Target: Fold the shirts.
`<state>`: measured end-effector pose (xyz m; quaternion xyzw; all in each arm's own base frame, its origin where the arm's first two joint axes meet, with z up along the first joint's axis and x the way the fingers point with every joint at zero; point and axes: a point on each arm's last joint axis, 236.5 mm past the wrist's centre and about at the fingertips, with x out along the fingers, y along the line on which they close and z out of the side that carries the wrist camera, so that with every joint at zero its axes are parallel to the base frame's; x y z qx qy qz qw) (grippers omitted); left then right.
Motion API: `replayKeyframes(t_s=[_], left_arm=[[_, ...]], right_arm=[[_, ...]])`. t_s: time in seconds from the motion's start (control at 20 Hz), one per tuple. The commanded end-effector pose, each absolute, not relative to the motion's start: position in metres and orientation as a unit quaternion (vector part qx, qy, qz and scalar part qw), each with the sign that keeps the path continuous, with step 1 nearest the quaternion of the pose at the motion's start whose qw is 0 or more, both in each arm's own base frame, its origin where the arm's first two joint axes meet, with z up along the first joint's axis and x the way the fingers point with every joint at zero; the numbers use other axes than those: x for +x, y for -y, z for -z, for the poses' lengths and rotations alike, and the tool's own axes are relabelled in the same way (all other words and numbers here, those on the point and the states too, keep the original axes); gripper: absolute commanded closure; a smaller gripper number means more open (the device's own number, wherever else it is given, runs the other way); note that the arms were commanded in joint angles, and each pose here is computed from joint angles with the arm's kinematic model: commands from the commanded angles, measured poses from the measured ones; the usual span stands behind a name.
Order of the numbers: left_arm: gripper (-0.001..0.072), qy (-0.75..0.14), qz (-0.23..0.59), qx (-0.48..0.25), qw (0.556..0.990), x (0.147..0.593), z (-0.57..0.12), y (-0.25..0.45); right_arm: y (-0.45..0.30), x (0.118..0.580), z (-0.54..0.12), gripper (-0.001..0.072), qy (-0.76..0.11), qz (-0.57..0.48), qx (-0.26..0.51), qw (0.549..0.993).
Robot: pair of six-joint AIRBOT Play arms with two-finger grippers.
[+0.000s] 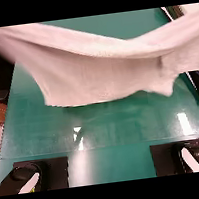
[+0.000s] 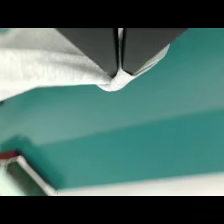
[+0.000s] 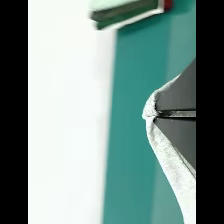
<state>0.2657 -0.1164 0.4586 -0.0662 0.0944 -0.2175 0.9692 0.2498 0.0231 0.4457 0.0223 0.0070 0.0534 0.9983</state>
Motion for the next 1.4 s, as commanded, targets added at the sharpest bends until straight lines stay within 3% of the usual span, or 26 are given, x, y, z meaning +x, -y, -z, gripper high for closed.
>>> replayKeyframes(t_s=[0.0,0.2,0.4,0.65,0.85,0.95,1.15,1.35], left_arm=[[0.0684,-0.008,0.253,-0.078,0.964,0.216,-0.524,0.118],[0.0684,0.022,0.321,-0.095,0.942,0.171,-0.553,0.138],[0.0684,-0.036,0.333,-0.078,0.939,0.170,-0.524,0.146],[0.0685,-0.232,0.185,-0.008,0.955,0.242,-0.396,0.096],[0.0684,-0.386,0.117,0.027,0.915,0.288,-0.259,0.077],[0.0685,-0.422,0.099,0.023,0.901,0.307,-0.196,0.076],[0.0685,-0.381,0.050,-0.036,0.923,0.353,-0.131,0.058],[0.0685,-0.307,0.034,-0.046,0.950,0.382,-0.134,0.044]], right_arm=[[-0.033,0.192,-0.508,0.0696,0.076,-0.057,0.001,0.996],[-0.040,0.165,-0.533,0.0697,0.087,-0.064,-0.016,0.994],[-0.039,0.189,-0.517,0.0697,0.000,-0.068,-0.017,0.998],[-0.009,0.273,-0.415,0.0698,-0.247,-0.030,0.043,0.968],[0.000,0.329,-0.273,0.0698,-0.479,-0.029,0.076,0.874],[0.003,0.351,-0.213,0.0699,-0.549,-0.030,0.088,0.830],[0.011,0.410,-0.124,0.0699,-0.572,-0.030,0.096,0.814],[0.019,0.457,-0.069,0.0699,-0.532,-0.013,0.112,0.839]])
